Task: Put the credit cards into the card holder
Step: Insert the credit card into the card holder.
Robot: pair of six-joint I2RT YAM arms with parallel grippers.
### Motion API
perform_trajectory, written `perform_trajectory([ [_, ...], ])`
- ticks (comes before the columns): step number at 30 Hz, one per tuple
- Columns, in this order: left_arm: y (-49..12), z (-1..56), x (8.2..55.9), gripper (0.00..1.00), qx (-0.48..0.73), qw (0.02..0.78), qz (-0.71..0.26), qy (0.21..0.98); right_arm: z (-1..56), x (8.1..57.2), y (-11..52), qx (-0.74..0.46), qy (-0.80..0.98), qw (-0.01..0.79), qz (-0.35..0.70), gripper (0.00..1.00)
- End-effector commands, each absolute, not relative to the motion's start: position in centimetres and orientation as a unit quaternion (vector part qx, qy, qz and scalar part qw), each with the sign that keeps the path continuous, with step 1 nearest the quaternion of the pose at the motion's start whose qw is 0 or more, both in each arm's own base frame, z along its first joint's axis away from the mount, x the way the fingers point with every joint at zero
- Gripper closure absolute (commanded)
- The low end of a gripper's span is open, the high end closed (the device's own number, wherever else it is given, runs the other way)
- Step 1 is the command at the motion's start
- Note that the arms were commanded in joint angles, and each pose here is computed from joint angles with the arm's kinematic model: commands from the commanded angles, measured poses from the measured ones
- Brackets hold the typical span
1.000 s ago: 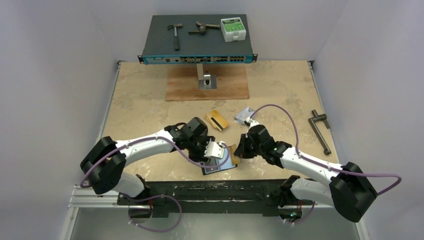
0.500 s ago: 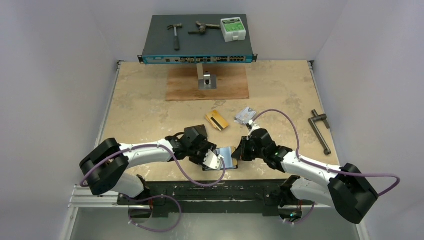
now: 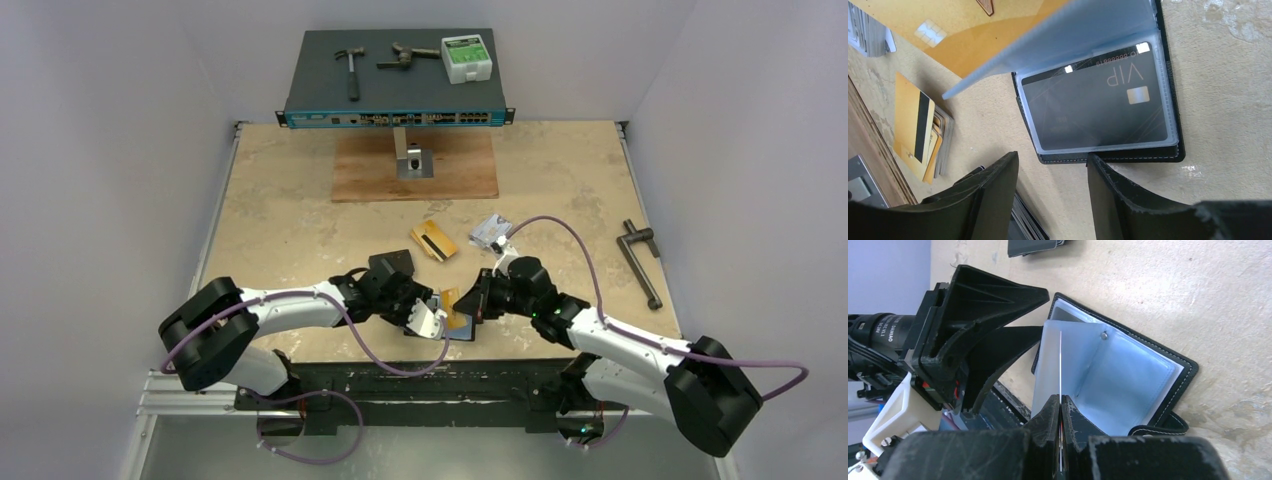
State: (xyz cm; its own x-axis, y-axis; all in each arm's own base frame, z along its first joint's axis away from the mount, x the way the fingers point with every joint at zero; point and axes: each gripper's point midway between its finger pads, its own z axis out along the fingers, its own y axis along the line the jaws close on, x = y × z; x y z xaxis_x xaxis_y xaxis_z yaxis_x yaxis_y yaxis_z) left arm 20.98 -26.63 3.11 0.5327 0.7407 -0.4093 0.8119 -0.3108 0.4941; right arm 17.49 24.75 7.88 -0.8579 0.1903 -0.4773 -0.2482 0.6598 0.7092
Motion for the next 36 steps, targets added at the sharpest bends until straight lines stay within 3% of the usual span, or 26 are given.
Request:
perform_trajectory([
  [1, -26.7, 3.6, 21.2, 0.48, 0.805, 0.354, -0.045, 0.475, 9.2, 17.5, 26.0, -0.033, 0.853, 0.27, 0.445, 1.0],
  [23, -26.5, 4.1, 20.9, 0.57, 0.801, 0.346, -0.052, 0.486, 7.8, 18.5, 27.1, -0.044, 0.861, 0.253, 0.439, 1.0],
  [32, -23.9, 5.3, 23.2, 0.63, 0.822, 0.308, 0.004, 0.48, 6.3, 17.4, 26.8, -0.049, 0.866, 0.205, 0.454, 1.0],
  [36, -22.6, 6.9, 23.1, 0.59, 0.841, 0.302, -0.001, 0.449, 6.1, 17.4, 26.2, -0.043, 0.863, 0.187, 0.468, 1.0],
])
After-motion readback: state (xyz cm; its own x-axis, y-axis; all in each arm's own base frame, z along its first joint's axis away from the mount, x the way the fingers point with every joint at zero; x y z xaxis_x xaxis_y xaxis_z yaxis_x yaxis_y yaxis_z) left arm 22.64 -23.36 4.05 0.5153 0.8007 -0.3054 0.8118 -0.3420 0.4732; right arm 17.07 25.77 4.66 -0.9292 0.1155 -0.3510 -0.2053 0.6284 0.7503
